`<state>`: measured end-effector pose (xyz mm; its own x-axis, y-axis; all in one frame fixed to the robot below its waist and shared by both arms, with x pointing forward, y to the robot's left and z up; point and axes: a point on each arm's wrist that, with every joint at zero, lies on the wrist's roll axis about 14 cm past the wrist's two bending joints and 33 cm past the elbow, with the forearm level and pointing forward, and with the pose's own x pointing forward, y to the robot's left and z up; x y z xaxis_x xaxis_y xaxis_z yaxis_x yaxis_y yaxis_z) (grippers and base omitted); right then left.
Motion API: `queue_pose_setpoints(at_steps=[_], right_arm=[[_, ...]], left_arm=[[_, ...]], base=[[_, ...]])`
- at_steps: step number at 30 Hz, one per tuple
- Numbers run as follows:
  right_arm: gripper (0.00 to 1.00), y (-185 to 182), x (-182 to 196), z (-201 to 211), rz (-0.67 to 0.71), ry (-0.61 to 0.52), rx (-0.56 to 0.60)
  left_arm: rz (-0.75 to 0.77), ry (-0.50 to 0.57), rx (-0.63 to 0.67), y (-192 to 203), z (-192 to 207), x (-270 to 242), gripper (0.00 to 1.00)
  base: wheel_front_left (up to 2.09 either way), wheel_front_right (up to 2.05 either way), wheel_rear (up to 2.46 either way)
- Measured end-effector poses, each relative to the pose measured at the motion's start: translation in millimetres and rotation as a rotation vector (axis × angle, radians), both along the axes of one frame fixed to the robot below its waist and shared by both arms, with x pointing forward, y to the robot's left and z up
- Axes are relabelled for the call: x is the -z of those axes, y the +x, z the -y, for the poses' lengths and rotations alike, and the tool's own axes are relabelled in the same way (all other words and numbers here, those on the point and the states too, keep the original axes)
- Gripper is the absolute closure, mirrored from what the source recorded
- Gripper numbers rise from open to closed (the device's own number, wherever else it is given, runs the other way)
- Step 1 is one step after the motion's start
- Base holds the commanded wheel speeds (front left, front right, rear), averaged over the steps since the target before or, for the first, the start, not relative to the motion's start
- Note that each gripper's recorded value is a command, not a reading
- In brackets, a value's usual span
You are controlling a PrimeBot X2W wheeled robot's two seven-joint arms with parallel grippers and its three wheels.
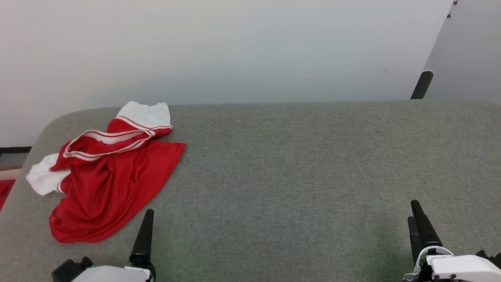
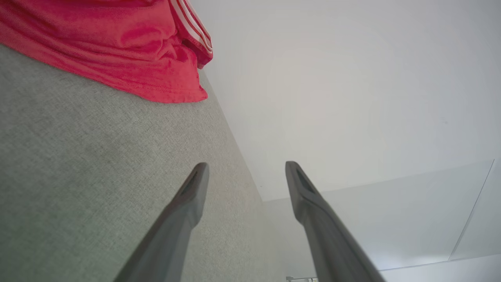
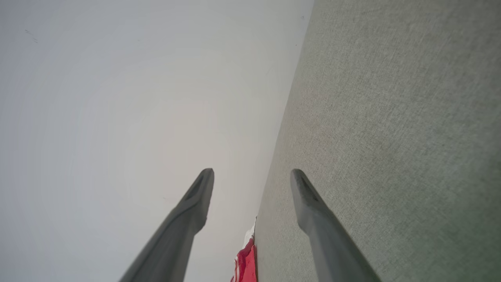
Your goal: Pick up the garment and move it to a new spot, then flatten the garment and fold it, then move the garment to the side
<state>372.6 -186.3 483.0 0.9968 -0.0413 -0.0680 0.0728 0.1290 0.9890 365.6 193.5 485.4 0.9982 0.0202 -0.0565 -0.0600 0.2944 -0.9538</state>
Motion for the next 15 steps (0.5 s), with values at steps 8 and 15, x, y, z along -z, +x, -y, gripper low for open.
queue_pose_setpoints(at_steps=[8,15], right_arm=[[0.00,-0.4,-0.9,-0.5,0.004,-0.123,-0.010],[0.00,-0.5,-1.4,-2.3,0.009,-0.366,-0.048]], left_arm=[[-0.011,0.175,0.013,-2.0,-1.4,3.3,0.00],[-0.010,0.376,0.021,-2.1,-3.2,0.4,0.00]], base=[[0.00,0.00,0.00],[0.00,0.00,0.00]])
